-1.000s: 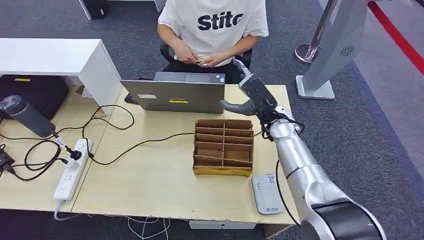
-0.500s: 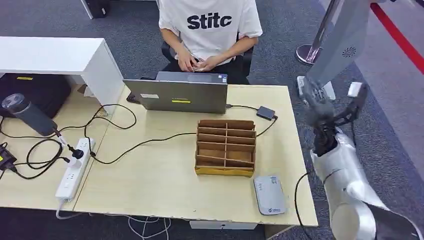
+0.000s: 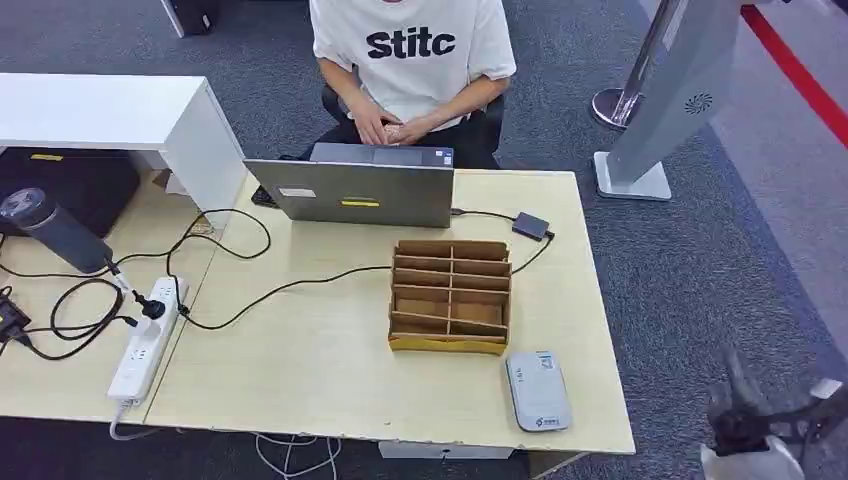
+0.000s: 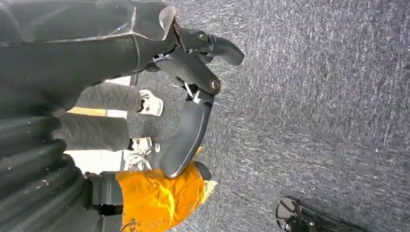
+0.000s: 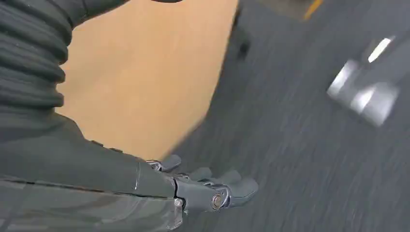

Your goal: Pass the card to the sensor for recognition and then transmit it.

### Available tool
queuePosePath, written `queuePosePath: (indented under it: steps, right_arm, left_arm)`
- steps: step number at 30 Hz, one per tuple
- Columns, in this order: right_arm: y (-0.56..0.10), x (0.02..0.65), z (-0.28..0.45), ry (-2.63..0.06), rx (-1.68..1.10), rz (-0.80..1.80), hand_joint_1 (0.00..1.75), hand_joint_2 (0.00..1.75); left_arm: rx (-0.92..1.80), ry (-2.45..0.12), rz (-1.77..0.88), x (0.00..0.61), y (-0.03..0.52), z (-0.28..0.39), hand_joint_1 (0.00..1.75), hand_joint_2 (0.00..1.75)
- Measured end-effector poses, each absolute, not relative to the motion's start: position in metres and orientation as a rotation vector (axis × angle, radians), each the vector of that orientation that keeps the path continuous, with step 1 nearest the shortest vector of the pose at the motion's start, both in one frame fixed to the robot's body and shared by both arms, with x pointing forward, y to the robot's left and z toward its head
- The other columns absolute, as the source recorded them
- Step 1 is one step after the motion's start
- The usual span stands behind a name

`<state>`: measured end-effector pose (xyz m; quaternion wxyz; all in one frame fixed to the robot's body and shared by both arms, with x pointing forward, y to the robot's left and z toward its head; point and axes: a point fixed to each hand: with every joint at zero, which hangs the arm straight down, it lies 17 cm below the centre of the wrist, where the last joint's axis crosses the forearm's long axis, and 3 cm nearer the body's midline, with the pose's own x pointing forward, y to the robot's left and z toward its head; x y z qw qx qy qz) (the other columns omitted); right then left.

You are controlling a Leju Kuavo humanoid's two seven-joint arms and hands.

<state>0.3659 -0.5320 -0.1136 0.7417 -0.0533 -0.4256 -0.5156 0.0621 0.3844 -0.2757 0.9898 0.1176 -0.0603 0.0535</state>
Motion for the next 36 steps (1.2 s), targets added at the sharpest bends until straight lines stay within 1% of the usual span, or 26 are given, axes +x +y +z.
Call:
queuePosePath:
  steps: [2,5,7,12,15,18,24,30,31,32,33,34,35,36]
  right_arm:
    - [-0.531,0.329,-0.142,-0.817,-0.234,-0.971,0.0,1.75]
    - [-0.512,0.28,-0.18,-0.631,-0.351,-0.535,0.0,1.75]
    - [-0.494,0.241,-0.206,-0.508,-0.361,-0.333,0.0,1.75]
    - [-0.445,0.141,-0.251,-0.268,-0.261,-0.14,0.0,1.75]
    - [-0.414,0.096,-0.266,-0.162,-0.209,-0.115,0.0,1.75]
    - [-0.394,0.077,-0.272,-0.118,-0.173,-0.129,0.0,1.75]
    - [-0.374,0.054,-0.277,-0.015,-0.141,-0.176,0.0,1.75]
    - [-0.374,0.068,-0.276,-0.114,-0.158,-0.217,0.0,1.75]
    - [-0.377,0.072,-0.276,-0.138,-0.168,-0.212,0.09,1.75]
    - [-0.379,0.078,-0.275,-0.174,-0.177,-0.206,1.52,1.75]
    - [-0.38,0.083,-0.273,-0.207,-0.183,-0.196,1.73,1.75]
    - [-0.381,0.089,-0.272,-0.237,-0.187,-0.184,1.69,1.75]
    - [-0.381,0.093,-0.271,-0.261,-0.189,-0.174,1.61,1.75]
    - [-0.38,0.097,-0.27,-0.274,-0.185,-0.163,1.61,1.75]
  left_arm:
    - [0.238,-0.122,0.111,0.063,0.384,-0.276,0.0,1.75]
    - [0.236,-0.123,0.118,0.063,0.382,-0.276,0.0,1.75]
    - [0.232,-0.124,0.118,0.063,0.379,-0.276,0.0,1.75]
    - [0.228,-0.128,0.116,0.061,0.378,-0.277,0.0,1.75]
    - [0.228,-0.13,0.116,0.061,0.378,-0.277,0.0,1.75]
    - [0.227,-0.132,0.118,0.061,0.377,-0.277,0.0,1.75]
    - [0.227,-0.138,0.117,0.06,0.377,-0.277,0.0,1.75]
    - [0.22,-0.139,0.115,0.059,0.374,-0.277,0.0,1.75]
    - [0.22,-0.139,0.115,0.058,0.374,-0.277,0.72,1.75]
    - [0.221,-0.137,0.116,0.058,0.374,-0.277,1.75,1.75]
    - [0.221,-0.134,0.117,0.057,0.374,-0.277,1.71,1.75]
    - [0.22,-0.132,0.118,0.057,0.373,-0.278,1.57,1.75]
    - [0.219,-0.131,0.119,0.057,0.373,-0.278,1.47,1.75]
    - [0.217,-0.129,0.12,0.057,0.371,-0.278,1.43,1.75]
